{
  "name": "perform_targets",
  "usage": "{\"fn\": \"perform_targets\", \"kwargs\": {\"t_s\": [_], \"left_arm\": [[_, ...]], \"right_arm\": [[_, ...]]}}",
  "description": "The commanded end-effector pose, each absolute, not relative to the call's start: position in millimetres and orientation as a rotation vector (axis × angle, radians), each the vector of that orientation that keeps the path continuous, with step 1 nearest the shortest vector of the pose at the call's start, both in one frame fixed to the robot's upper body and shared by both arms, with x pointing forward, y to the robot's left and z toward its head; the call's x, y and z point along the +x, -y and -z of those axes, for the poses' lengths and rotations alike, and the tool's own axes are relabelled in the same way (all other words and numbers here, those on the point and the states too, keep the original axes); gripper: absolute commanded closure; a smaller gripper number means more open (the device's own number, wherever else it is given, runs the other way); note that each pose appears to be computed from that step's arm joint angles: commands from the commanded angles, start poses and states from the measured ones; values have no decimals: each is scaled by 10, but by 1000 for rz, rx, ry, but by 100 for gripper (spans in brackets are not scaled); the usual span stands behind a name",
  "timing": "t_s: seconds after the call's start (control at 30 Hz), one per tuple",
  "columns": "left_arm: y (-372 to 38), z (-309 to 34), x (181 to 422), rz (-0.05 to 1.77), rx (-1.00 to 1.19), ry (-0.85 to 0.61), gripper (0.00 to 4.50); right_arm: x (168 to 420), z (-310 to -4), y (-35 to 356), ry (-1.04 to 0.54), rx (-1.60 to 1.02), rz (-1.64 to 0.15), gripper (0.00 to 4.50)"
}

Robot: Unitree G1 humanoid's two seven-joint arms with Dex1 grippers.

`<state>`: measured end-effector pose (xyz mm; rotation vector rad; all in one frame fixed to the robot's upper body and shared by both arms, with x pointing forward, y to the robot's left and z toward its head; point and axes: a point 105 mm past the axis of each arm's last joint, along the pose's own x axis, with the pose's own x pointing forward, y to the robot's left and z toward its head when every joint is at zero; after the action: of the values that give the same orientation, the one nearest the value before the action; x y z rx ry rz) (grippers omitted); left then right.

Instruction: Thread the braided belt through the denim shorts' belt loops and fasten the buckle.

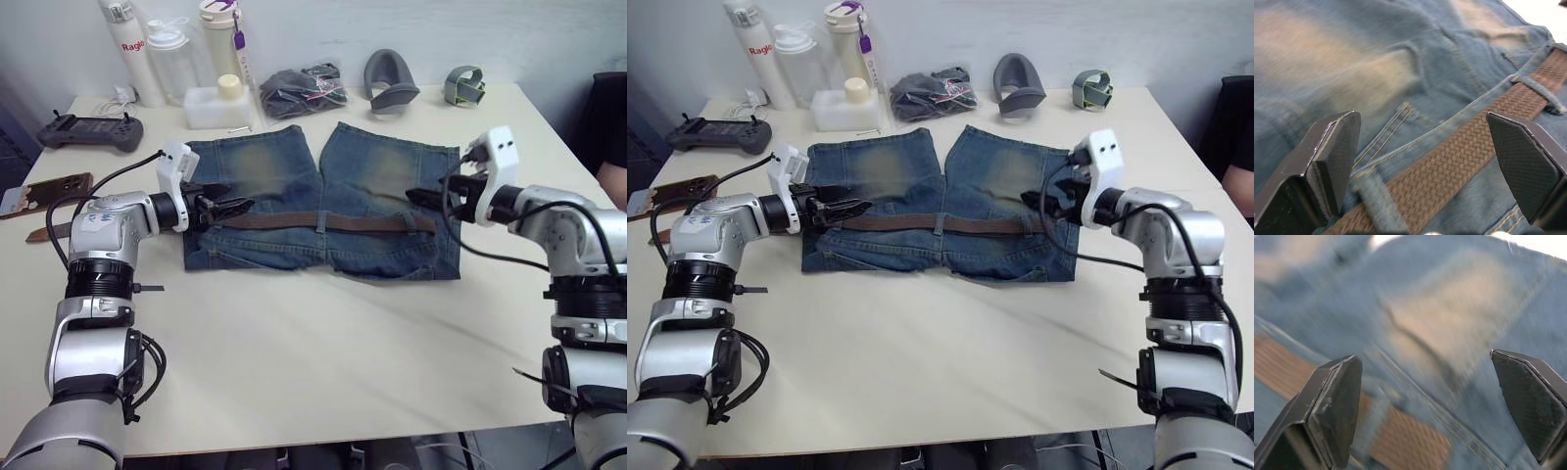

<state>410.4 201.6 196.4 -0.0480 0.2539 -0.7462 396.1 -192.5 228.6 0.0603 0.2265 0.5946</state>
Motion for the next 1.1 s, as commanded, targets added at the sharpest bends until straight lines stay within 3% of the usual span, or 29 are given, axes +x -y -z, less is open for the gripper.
{"fn": "perform_targets", "kwargs": {"t_s": [0.03, 0.37, 0.47, 0.63, 0.67, 0.77, 0.9, 1.1], "left_arm": [[-2133, -2084, 4113, 718, -43, -241, 2], [-2168, -1964, 4104, 709, -27, -299, 2], [-2220, -1971, 4090, 704, -24, -299, 0], [-2206, -2022, 4051, 759, -14, -269, 0], [-2200, -2020, 4045, 768, -11, -271, 0], [-2190, -1905, 4011, 808, 12, -320, 0], [-2132, -1832, 4073, 819, 29, -329, 0], [-2209, -1999, 4350, 636, -22, -253, 0]], "right_arm": [[3910, -2141, 1836, -313, 148, -675, 0], [4104, -1637, 1857, -490, 154, -645, 0], [4102, -1564, 1875, -508, 98, -670, 80], [3956, -1744, 1814, -426, -47, -828, 273], [3935, -1767, 1808, -412, -67, -846, 341], [3777, -1953, 1752, -292, -145, -970, 446], [3754, -2035, 1760, -228, -192, -966, 446], [3696, -1940, 1730, -229, -216, -955, 446]]}}
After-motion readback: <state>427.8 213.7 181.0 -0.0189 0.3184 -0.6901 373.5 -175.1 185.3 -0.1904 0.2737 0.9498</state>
